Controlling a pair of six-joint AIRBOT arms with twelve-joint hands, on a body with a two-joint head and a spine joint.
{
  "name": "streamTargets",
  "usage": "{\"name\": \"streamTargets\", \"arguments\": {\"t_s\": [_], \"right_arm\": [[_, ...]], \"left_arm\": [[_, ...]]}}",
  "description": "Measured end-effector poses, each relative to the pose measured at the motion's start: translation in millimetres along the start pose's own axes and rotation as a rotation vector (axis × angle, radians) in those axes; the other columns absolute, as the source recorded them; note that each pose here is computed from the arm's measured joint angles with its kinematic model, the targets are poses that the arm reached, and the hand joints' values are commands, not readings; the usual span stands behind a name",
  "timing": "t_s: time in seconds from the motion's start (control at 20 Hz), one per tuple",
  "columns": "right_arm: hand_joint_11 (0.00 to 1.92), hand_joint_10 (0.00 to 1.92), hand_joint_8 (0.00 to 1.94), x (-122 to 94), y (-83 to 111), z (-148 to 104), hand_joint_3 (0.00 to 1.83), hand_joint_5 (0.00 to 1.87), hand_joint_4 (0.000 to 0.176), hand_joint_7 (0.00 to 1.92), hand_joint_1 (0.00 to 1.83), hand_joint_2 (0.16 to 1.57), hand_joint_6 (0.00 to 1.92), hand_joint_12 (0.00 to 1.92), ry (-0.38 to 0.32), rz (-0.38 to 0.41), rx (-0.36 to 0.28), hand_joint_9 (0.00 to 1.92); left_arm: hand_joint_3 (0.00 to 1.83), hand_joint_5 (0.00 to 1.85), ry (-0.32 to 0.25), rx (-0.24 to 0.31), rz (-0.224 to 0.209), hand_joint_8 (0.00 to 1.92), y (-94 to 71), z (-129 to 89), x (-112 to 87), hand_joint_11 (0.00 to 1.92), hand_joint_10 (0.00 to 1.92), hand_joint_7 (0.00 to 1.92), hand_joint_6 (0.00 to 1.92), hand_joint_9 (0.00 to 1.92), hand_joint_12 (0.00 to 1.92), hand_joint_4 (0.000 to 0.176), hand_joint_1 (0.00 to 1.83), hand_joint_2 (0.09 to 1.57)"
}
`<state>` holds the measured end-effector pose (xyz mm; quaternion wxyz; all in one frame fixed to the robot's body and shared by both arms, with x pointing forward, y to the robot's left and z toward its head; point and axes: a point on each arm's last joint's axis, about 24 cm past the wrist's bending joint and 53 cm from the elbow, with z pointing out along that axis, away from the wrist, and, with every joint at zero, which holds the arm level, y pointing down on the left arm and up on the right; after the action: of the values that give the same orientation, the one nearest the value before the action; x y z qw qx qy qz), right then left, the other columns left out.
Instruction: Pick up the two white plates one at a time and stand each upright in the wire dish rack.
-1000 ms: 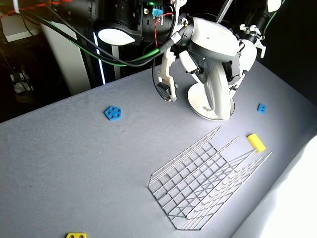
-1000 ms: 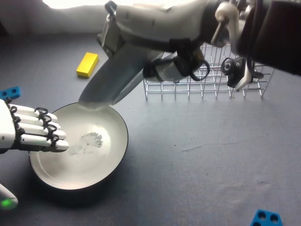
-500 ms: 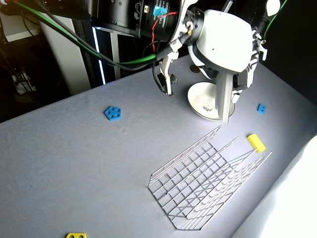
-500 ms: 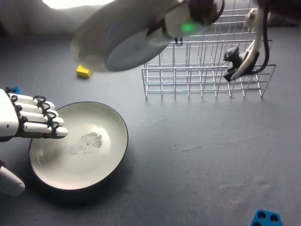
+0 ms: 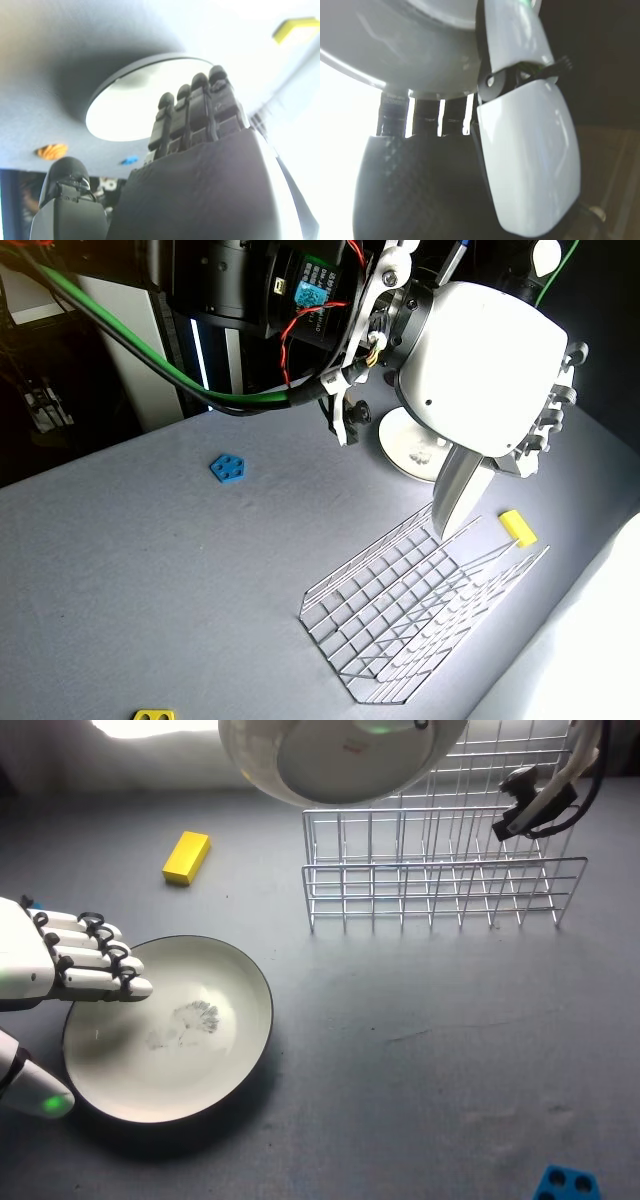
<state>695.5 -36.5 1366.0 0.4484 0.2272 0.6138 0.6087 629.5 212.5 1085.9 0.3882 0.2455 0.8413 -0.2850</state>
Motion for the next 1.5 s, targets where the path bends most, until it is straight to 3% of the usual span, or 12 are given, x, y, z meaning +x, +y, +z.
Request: {"name": "streamTargets", "arguments": {"t_s": [0.2, 0.9, 1.0, 1.1, 1.15, 1.2, 1.25, 1.5], "right_arm": [[0.81, 1.11, 0.90, -18, -6.9, -5, 0.00, 0.91, 0.000, 0.94, 1.48, 1.12, 1.09, 1.55, -0.043, 0.022, 0.019, 0.85], [0.82, 1.12, 0.94, -61, -45.0, -18, 0.00, 0.89, 0.000, 0.92, 1.48, 1.13, 1.12, 1.53, -0.110, 0.027, 0.095, 0.84], [0.85, 1.07, 0.86, -69, -48.3, -19, 0.00, 0.90, 0.000, 0.96, 1.49, 1.11, 1.08, 1.50, -0.128, 0.043, 0.102, 0.88], [0.82, 1.13, 0.94, -78, -53.7, -19, 0.00, 0.87, 0.000, 0.92, 1.48, 1.13, 1.13, 1.54, -0.145, 0.077, 0.115, 0.84], [0.79, 1.19, 0.94, -85, -58.6, -19, 0.00, 0.90, 0.000, 0.95, 1.39, 1.13, 1.13, 1.32, -0.157, 0.115, 0.127, 0.86], [0.81, 1.13, 0.93, -89, -60.8, -19, 0.00, 0.89, 0.000, 0.93, 1.47, 1.12, 1.11, 1.49, -0.165, 0.129, 0.132, 0.85], [0.82, 1.11, 0.91, -92, -62.8, -20, 0.00, 0.91, 0.000, 0.94, 1.48, 1.12, 1.09, 1.53, -0.173, 0.129, 0.136, 0.85], [0.84, 1.09, 0.91, -95, -86.1, -23, 0.00, 0.89, 0.000, 0.93, 1.49, 1.12, 1.11, 1.51, -0.177, 0.122, 0.182, 0.87]], "left_arm": [[0.00, 0.01, -0.004, -0.025, -0.001, 0.00, 5.9, 1, -0.9, 0.00, 0.00, 0.00, 0.00, 0.00, 0.00, 0.000, 0.00, 1.04], [0.00, 0.03, 0.026, -0.022, -0.020, 0.00, 10.7, -7, 9.9, 0.00, 0.00, 0.01, 0.00, 0.00, 0.00, 0.000, 0.00, 1.04], [0.00, 0.04, 0.026, -0.022, -0.020, 0.00, 10.7, -7, 10.1, 0.00, 0.00, 0.01, 0.01, 0.00, 0.00, 0.000, 0.00, 1.03], [0.00, 0.03, 0.032, -0.022, -0.023, 0.00, 10.9, -7, 12.8, 0.00, 0.00, 0.01, 0.00, 0.00, 0.00, 0.000, 0.00, 1.04], [0.00, 0.03, 0.033, -0.025, -0.024, 0.00, 12.6, -8, 12.9, 0.00, 0.00, 0.02, 0.00, 0.00, 0.00, 0.000, 0.00, 1.04], [0.00, 0.03, 0.034, -0.026, -0.024, 0.00, 13.0, -8, 13.3, 0.00, 0.00, 0.01, 0.00, 0.00, 0.00, 0.000, 0.00, 1.04], [0.00, 0.02, 0.034, -0.026, -0.024, 0.00, 13.1, -8, 13.5, 0.00, 0.00, 0.01, 0.00, 0.00, 0.00, 0.000, 0.00, 1.04], [0.00, 0.03, 0.049, -0.027, -0.029, 0.00, 13.9, -8, 19.5, 0.00, 0.00, 0.02, 0.00, 0.00, 0.00, 0.000, 0.00, 1.04]]}}
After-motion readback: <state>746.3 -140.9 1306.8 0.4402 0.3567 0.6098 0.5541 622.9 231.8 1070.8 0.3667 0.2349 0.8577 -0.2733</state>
